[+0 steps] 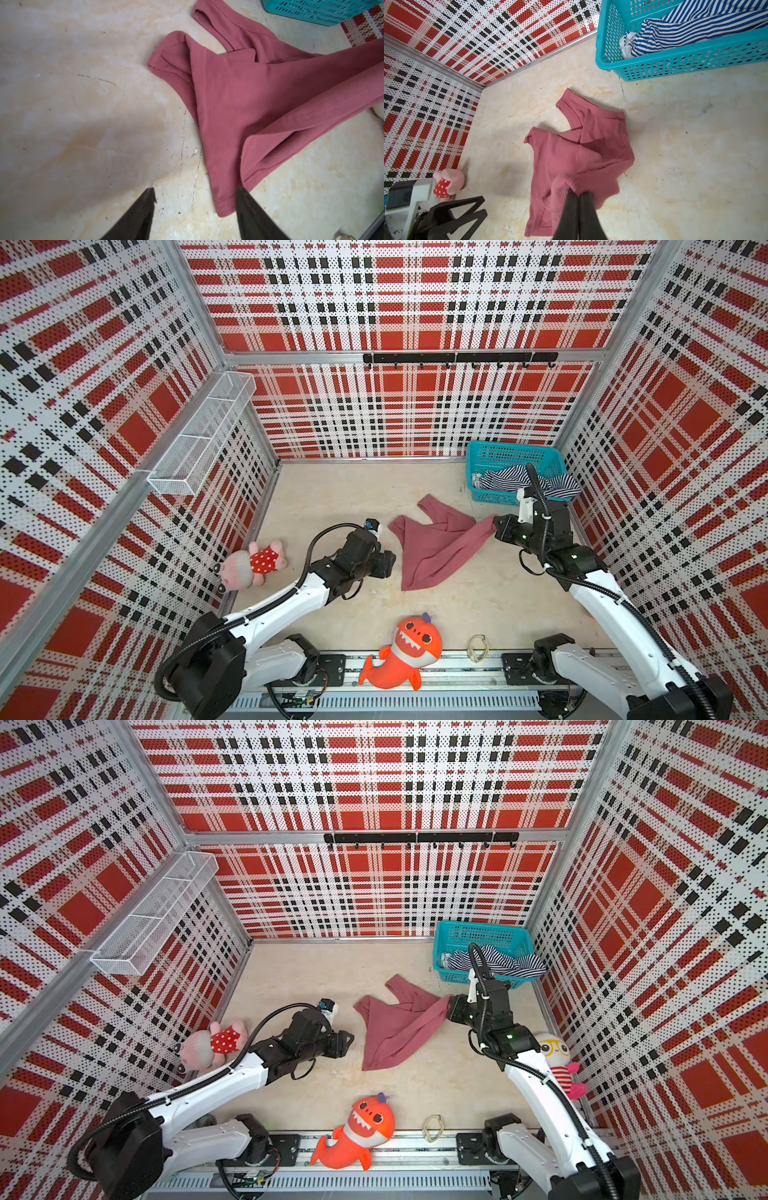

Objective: Fold and stack tank tops
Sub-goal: Smooth out the tank top at the center of the table.

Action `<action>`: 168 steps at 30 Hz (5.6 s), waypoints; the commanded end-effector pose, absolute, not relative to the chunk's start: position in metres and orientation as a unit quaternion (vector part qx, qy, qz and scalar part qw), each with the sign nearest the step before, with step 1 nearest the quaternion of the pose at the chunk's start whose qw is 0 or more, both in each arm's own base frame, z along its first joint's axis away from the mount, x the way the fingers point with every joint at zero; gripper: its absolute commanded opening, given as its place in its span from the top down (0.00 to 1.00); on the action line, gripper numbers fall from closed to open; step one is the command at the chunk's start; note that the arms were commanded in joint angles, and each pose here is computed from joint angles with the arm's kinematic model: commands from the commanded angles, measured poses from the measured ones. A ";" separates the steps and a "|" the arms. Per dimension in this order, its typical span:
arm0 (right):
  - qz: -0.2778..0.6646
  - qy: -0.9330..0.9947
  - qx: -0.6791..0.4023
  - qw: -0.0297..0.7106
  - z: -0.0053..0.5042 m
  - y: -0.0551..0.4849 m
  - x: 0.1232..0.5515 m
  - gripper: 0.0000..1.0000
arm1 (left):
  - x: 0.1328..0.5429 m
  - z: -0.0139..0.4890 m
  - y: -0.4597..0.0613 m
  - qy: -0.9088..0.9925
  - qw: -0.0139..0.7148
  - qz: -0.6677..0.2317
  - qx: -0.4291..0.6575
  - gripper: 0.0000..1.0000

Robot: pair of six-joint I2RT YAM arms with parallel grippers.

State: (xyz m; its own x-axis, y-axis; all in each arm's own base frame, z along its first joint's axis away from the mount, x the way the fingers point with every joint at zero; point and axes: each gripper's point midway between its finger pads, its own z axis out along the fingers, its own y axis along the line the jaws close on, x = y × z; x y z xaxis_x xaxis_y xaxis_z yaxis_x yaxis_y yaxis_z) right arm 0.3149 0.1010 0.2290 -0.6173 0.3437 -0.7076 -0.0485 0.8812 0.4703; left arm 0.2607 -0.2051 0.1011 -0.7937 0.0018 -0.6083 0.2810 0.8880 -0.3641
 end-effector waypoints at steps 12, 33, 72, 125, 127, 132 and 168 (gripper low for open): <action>0.192 0.873 0.081 0.441 0.229 0.089 0.314 1.00 | 0.198 0.033 -0.246 0.941 0.138 -0.305 0.051 0.53; 0.176 0.878 0.078 0.438 0.227 0.085 0.312 1.00 | 0.198 0.006 -0.258 0.964 0.112 -0.237 0.051 0.62; 0.325 0.687 -0.185 0.623 0.514 0.189 0.301 1.00 | 0.370 0.536 -0.077 0.742 0.670 0.029 -0.013 1.00; 0.233 0.768 -0.292 0.520 0.427 0.239 0.266 1.00 | 0.294 0.451 -0.034 0.792 0.608 -0.030 -0.047 1.00; 0.205 0.787 -0.271 0.514 0.414 0.238 0.286 1.00 | 0.313 0.425 -0.038 0.802 0.595 -0.035 -0.048 1.00; 0.181 0.823 -0.211 0.495 0.381 0.238 0.339 1.00 | 0.371 0.365 -0.032 0.824 0.561 -0.047 -0.063 1.00; 0.209 0.906 -0.141 0.340 0.119 0.256 0.420 0.64 | 0.457 0.133 -0.067 0.854 0.466 -0.160 -0.168 0.26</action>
